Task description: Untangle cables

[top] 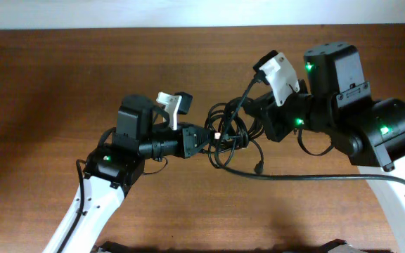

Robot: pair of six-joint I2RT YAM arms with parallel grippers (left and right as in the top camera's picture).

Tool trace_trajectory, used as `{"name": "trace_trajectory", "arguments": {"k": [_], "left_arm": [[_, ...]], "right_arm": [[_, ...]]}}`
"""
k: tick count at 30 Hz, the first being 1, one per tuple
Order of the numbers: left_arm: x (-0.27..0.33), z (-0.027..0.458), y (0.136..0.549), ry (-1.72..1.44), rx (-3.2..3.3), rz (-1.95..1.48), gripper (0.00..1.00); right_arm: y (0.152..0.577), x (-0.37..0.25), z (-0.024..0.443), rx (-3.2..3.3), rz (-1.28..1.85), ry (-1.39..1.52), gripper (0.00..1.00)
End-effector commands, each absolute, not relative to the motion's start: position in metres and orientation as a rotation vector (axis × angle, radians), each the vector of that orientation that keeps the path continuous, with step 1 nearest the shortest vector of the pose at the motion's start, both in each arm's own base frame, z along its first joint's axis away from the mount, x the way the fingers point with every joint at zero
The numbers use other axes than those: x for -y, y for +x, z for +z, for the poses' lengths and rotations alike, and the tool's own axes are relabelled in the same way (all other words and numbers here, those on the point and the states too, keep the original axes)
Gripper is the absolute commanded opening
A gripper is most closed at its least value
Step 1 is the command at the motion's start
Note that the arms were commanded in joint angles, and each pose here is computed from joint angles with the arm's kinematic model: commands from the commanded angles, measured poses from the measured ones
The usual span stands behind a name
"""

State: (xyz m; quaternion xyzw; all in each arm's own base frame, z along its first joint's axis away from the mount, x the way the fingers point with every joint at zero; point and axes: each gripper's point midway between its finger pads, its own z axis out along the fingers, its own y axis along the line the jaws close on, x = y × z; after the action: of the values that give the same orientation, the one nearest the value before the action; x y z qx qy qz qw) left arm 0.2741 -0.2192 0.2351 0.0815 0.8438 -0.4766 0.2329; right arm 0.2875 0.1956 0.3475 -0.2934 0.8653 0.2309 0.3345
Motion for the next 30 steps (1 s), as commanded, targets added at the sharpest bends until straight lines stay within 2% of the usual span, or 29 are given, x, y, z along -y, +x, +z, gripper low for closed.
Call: {"name": "trace_trajectory", "arguments": {"k": [1,8,18,22,24,30], "left_arm": [[0.201,0.209,0.285,-0.056,-2.429,-1.227,0.0],[0.197,0.207,0.29,-0.481,-2.477,-1.313,0.0],[0.204,0.212,0.283,-0.6,-2.497,-1.425,0.0],[0.214,0.229,0.284,-0.485,-2.447,-1.524,0.0],[0.218,0.248,0.295,-0.223,-2.319,-1.495,0.0],[0.223,0.274,0.304,0.213,-2.088,-1.343,0.0]], "right_arm": [[0.298,-0.178,0.377,-2.199,0.536,-0.579,0.04],[0.311,-0.182,0.396,-2.135,0.588,-0.467,0.04],[0.328,-0.186,0.42,-2.07,0.692,-0.26,0.04],[0.336,-0.173,0.419,-2.089,0.678,-0.081,0.04],[0.341,-0.166,0.419,-2.092,0.663,0.018,0.04],[0.338,-0.142,0.394,-2.184,0.503,0.098,0.04]]}}
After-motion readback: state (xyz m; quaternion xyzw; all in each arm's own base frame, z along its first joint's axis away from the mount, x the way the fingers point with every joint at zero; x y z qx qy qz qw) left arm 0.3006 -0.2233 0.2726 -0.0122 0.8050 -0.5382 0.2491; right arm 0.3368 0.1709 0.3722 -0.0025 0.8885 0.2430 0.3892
